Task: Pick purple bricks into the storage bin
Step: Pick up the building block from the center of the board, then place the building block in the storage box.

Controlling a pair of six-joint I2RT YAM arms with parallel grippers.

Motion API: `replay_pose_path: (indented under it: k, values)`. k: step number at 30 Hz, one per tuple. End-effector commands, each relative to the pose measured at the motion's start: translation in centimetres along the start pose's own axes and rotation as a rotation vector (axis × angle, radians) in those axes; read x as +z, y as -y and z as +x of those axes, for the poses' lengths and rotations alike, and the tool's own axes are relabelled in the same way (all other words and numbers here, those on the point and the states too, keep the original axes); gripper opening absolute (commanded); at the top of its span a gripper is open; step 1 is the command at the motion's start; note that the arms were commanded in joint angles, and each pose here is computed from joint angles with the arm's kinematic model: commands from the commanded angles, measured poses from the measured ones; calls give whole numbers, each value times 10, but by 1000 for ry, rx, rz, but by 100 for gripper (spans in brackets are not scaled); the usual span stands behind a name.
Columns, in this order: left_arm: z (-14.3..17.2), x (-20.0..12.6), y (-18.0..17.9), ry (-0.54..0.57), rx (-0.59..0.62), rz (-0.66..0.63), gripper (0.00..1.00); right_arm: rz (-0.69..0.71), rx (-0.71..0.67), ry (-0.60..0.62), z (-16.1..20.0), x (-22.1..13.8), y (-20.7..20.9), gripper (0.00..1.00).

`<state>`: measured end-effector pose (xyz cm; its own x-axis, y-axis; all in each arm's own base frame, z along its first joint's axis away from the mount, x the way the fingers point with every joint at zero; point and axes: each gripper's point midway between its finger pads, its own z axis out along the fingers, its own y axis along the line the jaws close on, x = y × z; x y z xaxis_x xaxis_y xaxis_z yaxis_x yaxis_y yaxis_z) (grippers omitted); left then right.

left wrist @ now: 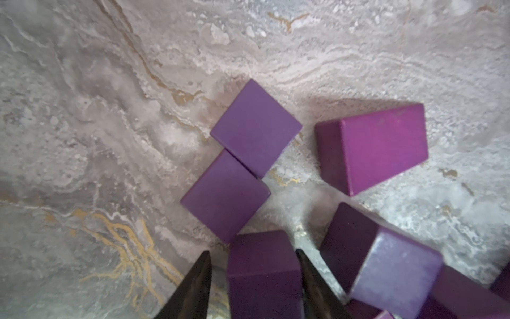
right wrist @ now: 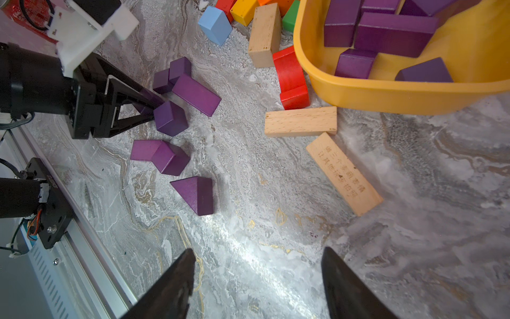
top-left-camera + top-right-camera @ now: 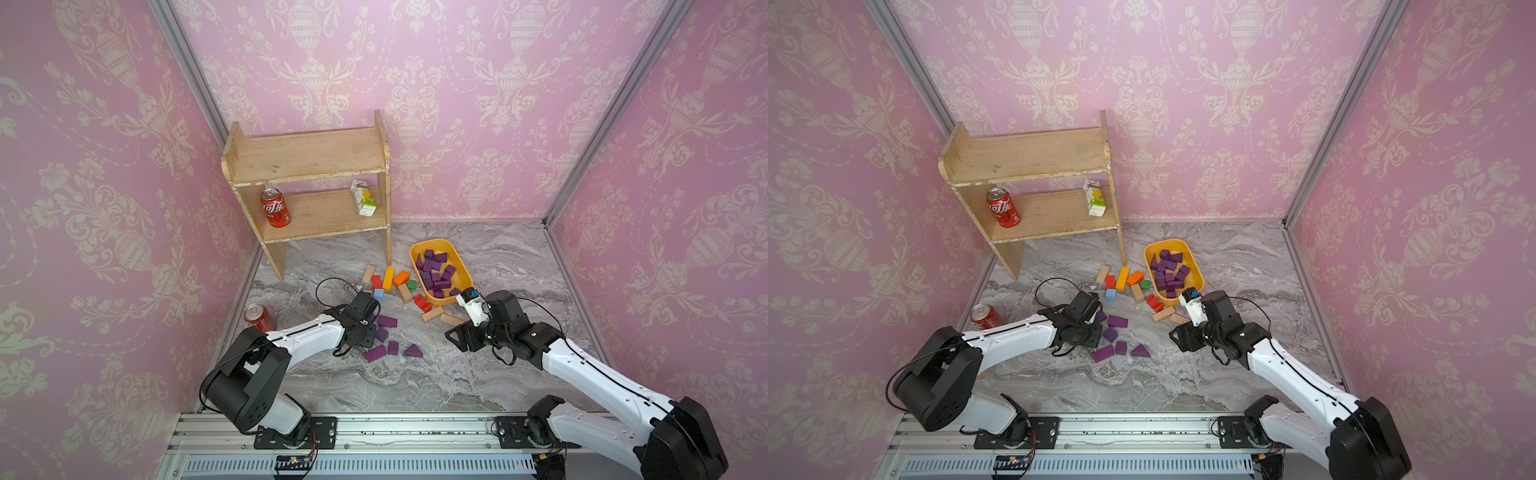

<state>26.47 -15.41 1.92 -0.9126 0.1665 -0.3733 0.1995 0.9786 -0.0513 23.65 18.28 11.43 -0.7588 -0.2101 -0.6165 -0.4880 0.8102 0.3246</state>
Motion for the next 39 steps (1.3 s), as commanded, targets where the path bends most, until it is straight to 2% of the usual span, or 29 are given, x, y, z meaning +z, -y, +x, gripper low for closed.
replay_pose_path:
  k: [1, 9, 16, 25, 28, 39]
  values:
    - [-5, 3, 0, 13, 43, -19, 45, 4, 18, 6, 1, 0, 1, 73]
    - [-4, 2, 2, 9, 37, -2, 32, 18, 25, 9, 2, 2, 4, 74]
    - [-49, -40, 21, 145, 1, 77, 30, 42, 39, 30, 1, 3, 9, 77]
    - [-139, -97, 60, 346, 67, 182, 29, 145, 74, 132, -10, -12, 25, 91]
    - [-163, -98, 82, 371, 100, 230, 29, 187, 96, 176, -10, -20, 32, 100]
    - [-217, -72, 163, 415, 169, 372, 29, 252, 170, 230, 5, -28, 51, 100]
